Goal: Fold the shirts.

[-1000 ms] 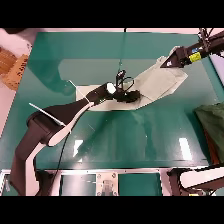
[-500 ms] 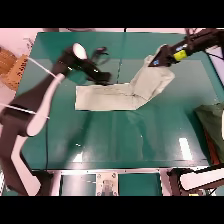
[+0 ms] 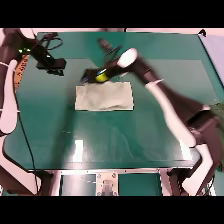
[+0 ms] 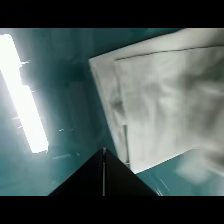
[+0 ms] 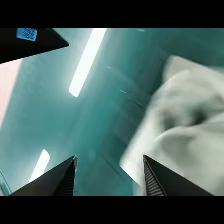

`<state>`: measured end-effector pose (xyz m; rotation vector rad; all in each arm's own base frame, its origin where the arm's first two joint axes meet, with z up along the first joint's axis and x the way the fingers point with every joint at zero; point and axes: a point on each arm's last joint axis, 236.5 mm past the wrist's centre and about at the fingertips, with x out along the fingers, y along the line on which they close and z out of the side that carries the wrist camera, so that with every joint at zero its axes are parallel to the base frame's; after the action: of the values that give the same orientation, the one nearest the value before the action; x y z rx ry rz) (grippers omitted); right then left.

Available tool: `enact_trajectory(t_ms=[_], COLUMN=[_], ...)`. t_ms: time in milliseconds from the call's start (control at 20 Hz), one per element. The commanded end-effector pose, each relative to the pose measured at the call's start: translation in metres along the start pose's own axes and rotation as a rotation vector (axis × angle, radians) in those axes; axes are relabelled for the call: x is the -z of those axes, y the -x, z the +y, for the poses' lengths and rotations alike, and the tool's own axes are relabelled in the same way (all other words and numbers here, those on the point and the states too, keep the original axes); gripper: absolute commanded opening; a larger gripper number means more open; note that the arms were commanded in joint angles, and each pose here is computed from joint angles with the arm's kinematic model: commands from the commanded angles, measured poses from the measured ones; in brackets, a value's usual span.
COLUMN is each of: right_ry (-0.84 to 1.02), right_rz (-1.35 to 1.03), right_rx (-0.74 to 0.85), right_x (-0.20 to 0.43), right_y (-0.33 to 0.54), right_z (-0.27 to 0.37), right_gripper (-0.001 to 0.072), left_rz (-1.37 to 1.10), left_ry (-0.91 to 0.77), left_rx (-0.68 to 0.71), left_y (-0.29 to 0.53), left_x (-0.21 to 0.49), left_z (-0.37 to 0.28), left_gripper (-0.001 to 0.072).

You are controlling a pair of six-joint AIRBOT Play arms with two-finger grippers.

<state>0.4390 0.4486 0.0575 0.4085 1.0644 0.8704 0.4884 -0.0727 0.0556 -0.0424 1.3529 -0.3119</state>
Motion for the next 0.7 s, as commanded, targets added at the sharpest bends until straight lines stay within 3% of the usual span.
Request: enact_trajectory(t_ms=[0, 250, 500, 550, 600, 650], right_ry=[-0.017, -0.118, -0.324, -0.382, -0.442, -0.490], right_rz=[-0.156, -0.061, 0.157, 0.185, 0.200, 0.214], right_rx=[-0.041, 0.068, 0.268, 0.296, 0.304, 0.305], right_x=[0.006, -0.032, 0.003, 0.016, 0.029, 0.043], right_y=[-0.074, 0.030, 0.145, 0.160, 0.169, 0.173], right_z=[0.030, -0.056, -0.200, -0.225, -0.245, -0.261], right_gripper=[0.0468, 0.0468, 0.0469, 0.0484, 0.0569, 0.0589], left_rz=[0.008, 0.010, 0.008, 0.007, 0.007, 0.007], left_ry=[-0.012, -0.021, -0.020, -0.019, -0.018, -0.017], left_rx=[-0.025, -0.024, -0.025, -0.024, -0.024, -0.024], left_y=[0.006, 0.006, 0.006, 0.006, 0.006, 0.006], left_x=[0.005, 0.005, 0.004, 0.004, 0.004, 0.004], left_z=[0.019, 0.019, 0.019, 0.019, 0.019, 0.019], left_gripper=[0.0025, 0.0025, 0.0025, 0.0025, 0.0025, 0.0025])
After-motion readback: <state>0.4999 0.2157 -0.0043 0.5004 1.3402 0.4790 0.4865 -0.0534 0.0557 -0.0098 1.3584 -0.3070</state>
